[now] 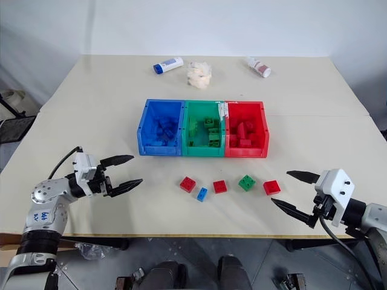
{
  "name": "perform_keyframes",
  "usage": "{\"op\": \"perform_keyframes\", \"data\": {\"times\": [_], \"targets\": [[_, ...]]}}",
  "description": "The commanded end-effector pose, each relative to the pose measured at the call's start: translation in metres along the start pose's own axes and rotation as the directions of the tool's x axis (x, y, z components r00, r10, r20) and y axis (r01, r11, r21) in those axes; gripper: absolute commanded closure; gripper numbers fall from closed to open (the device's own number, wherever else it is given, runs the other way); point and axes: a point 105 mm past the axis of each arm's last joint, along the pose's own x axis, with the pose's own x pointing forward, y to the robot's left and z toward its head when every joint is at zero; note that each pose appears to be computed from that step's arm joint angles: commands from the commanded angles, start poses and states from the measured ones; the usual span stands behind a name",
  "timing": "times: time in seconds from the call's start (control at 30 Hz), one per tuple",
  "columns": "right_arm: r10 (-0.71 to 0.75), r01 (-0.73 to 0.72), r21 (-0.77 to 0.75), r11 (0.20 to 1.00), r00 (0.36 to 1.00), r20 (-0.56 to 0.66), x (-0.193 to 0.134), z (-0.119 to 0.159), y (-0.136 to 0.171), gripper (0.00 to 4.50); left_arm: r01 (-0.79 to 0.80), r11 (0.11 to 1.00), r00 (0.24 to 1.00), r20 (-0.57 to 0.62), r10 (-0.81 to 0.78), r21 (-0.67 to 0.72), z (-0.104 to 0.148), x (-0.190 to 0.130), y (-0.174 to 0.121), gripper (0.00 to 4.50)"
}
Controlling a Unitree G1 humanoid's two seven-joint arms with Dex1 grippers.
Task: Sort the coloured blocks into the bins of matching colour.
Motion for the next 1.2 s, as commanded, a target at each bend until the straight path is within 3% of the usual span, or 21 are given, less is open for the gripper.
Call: {"op": "perform_keyframes", "data": {"times": [0.03, 0.27, 0.4, 0.73, 0.83, 1.03, 1.2], "targets": [[-0.038, 0.039, -0.033, 0.999, 0.999, 0.028, -0.003, 0.009, -0.006, 0.0, 0.005, 1.0, 1.0, 0.028, -0.006, 0.01, 0.009, 0.002, 0.0, 0.05], [-0.091, 0.091, 0.03, 0.995, 0.996, -0.021, 0.001, 0.002, -0.011, 0.0, -0.081, 0.995, 0.996, 0.019, 0.082, -0.052, 0.012, 0.012, 0.012, 0.05], [-0.122, 0.126, 0.057, 0.99, 0.99, -0.073, -0.004, -0.004, -0.014, 0.0, -0.052, 0.997, 0.998, 0.018, 0.053, -0.048, 0.011, 0.016, 0.008, 0.05], [-0.152, 0.181, 0.081, 0.98, 0.949, -0.275, -0.075, -0.022, -0.006, 0.0, 0.053, 0.998, 0.997, 0.063, -0.05, -0.04, 0.013, 0.025, 0.002, 0.05], [-0.138, 0.169, 0.08, 0.982, 0.944, -0.298, -0.08, -0.021, -0.002, 0.0, 0.069, 0.997, 0.996, 0.058, -0.067, -0.041, 0.013, 0.026, 0.002, 0.05], [-0.045, 0.072, 0.093, 0.993, 0.963, -0.265, -0.049, -0.016, 0.009, 0.0, 0.117, 0.993, 0.992, 0.05, -0.115, -0.029, 0.015, 0.025, -0.004, 0.05], [0.081, -0.054, 0.118, 0.992, 0.968, -0.24, -0.002, -0.02, 0.017, 0.0, 0.147, 0.989, 0.988, 0.042, -0.146, -0.016, 0.014, 0.025, -0.014, 0.05]]}}
